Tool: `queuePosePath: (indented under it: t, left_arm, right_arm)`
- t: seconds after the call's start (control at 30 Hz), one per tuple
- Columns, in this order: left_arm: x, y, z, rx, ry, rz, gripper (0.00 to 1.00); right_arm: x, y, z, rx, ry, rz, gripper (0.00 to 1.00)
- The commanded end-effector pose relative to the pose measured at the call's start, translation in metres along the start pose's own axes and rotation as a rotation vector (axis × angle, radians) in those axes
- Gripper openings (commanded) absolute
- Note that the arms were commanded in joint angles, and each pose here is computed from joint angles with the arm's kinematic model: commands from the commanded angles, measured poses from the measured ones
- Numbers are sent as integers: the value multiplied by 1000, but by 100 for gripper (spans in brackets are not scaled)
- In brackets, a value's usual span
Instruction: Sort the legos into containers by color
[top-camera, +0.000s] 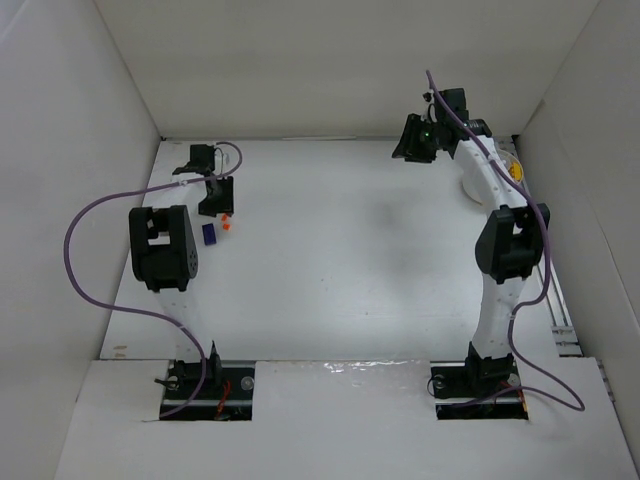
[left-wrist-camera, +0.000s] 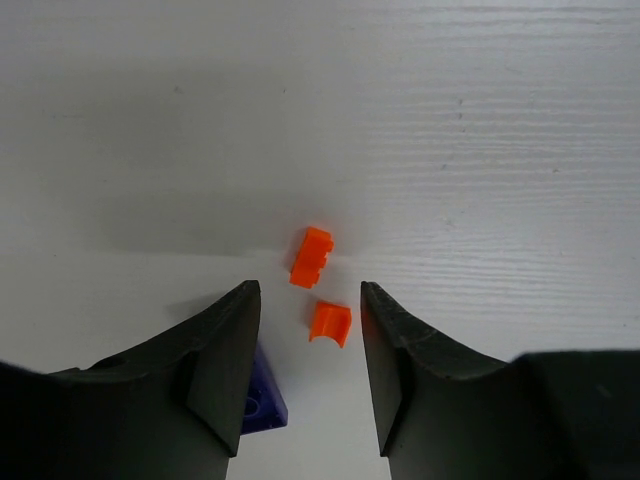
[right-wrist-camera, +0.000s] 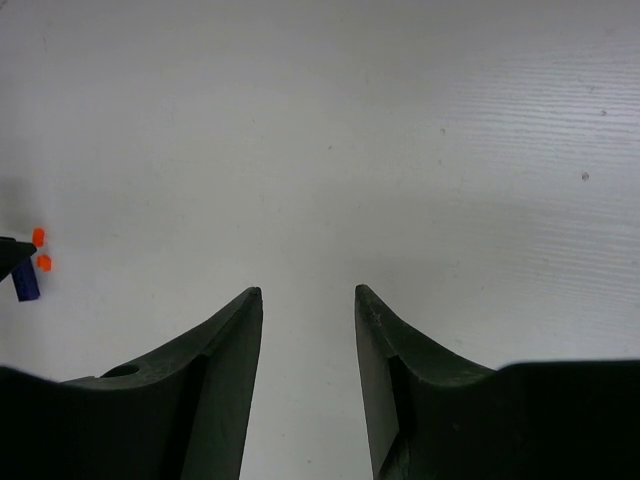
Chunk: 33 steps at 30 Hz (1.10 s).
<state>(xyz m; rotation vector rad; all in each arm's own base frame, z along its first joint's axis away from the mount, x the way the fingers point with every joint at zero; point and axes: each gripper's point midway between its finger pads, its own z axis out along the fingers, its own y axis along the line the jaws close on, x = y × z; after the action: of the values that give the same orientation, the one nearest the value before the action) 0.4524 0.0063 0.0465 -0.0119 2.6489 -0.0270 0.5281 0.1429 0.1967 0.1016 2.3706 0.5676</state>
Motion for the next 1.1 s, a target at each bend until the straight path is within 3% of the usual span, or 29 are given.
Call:
queuePosePath:
  t: [0.0,0.43,0.67,0.87,0.97,1.07]
  left_arm:
    - [-2,3,-4,1,3,-6,40]
    - [6,1,14,20,48,-8,35]
    - [5,1,17,20,57,-9,27]
    - [5,1,17,20,57,-9,16]
    - [10,1,16,20,66,-9,2]
    - [9,-11,10,90,37,0,0]
  right_arm:
    - [-19,12,-9,-28,-52,-20,48]
    - [-21,10,-4,-19,-55,-19,48]
    - [-19,9,-4,-16,-47,-17,48]
    - [-19,9,-4,-16,-47,-17,48]
    - [-19,9,-4,-16,-47,-17,48]
    - [-13,12,-6,-37,-28,-15,48]
